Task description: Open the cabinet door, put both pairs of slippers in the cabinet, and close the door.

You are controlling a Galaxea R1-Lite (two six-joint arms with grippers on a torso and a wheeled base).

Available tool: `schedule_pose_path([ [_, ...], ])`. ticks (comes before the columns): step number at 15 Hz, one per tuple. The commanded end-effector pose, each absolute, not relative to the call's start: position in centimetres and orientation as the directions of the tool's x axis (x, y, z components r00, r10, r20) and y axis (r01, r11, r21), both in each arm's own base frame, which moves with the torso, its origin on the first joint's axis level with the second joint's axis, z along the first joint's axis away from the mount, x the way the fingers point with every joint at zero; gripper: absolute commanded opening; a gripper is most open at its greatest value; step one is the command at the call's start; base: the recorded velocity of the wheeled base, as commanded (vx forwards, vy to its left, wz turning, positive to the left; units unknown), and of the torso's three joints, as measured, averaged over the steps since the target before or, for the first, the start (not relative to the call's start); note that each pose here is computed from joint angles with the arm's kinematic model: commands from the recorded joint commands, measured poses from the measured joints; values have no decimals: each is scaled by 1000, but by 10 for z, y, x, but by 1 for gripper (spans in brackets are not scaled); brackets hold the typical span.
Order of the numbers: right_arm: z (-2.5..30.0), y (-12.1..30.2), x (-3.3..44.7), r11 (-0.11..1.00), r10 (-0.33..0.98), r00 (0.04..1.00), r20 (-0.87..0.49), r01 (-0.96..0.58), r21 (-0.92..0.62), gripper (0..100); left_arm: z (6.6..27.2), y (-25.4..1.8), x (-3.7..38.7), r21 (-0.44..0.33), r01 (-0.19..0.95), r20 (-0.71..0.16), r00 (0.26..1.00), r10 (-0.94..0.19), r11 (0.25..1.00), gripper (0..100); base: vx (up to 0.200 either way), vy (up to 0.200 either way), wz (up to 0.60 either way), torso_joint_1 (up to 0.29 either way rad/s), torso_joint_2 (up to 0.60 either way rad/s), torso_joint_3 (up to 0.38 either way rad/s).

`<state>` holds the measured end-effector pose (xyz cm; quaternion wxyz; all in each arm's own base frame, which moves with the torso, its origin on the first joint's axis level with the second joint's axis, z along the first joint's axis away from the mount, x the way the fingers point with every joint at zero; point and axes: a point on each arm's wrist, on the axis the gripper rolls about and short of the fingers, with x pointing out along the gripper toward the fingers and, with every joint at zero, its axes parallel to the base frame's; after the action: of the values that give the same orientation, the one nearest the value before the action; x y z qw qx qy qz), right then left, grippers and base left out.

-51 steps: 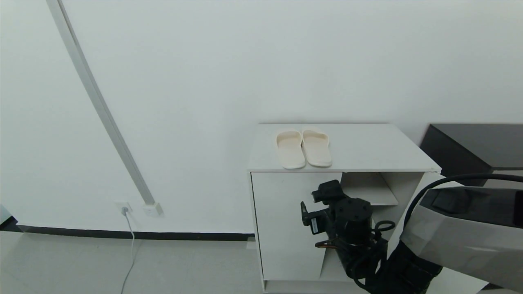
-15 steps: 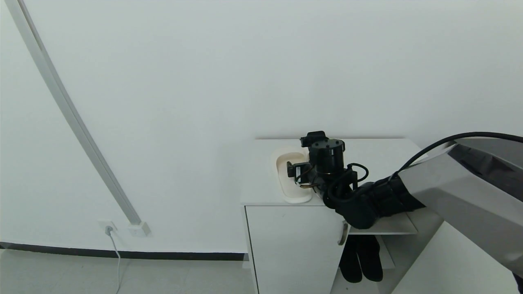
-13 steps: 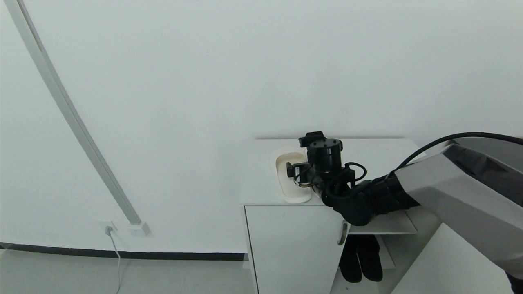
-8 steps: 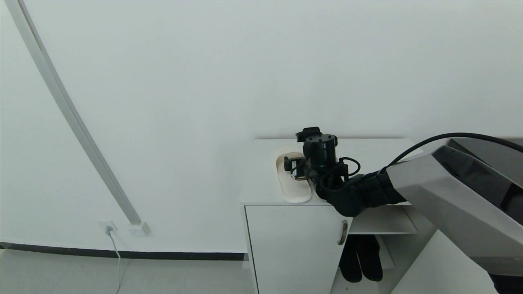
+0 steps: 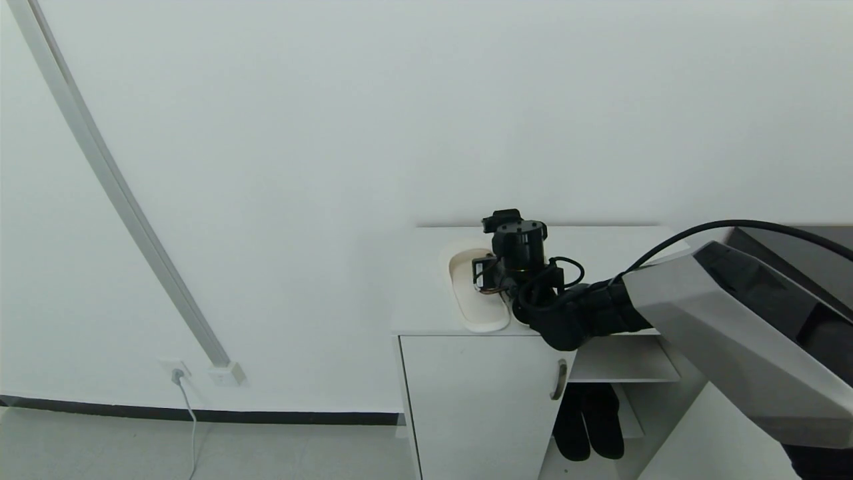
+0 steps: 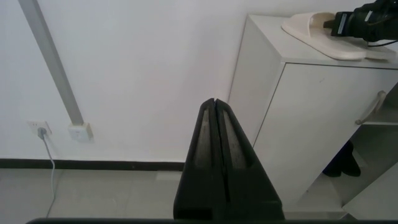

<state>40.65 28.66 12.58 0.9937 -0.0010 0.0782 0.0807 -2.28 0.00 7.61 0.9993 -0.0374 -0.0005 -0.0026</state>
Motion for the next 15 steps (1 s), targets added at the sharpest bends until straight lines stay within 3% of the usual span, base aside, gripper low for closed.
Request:
schedule_pose_path([
  [1, 137, 284, 403, 987, 162, 977, -138, -160, 22, 0, 76, 0, -23, -77, 5, 0, 1000, -5, 997, 0, 0, 0, 0, 0, 0, 0],
  [4, 163, 273, 381, 983, 182, 975, -124, -179, 39, 0, 76, 0, -23, -75, 6, 0, 1000, -6, 997, 0, 0, 0, 0, 0, 0, 0],
  [6, 177, 255, 350, 960, 280, 950, -136, -276, 46, 0, 76, 0, -23, -75, 6, 0, 1000, -6, 997, 0, 0, 0, 0, 0, 0, 0],
  [12, 189, 189, 253, 858, 513, 843, -161, -508, 74, 0, 76, 0, -23, -75, 5, 2, 1000, -5, 997, 0, 0, 0, 0, 0, 0, 0],
  [15, 190, 176, 223, 836, 548, 820, -166, -543, 81, 0, 76, 0, -23, -75, 5, 0, 1000, -5, 997, 0, 0, 0, 0, 0, 0, 0],
])
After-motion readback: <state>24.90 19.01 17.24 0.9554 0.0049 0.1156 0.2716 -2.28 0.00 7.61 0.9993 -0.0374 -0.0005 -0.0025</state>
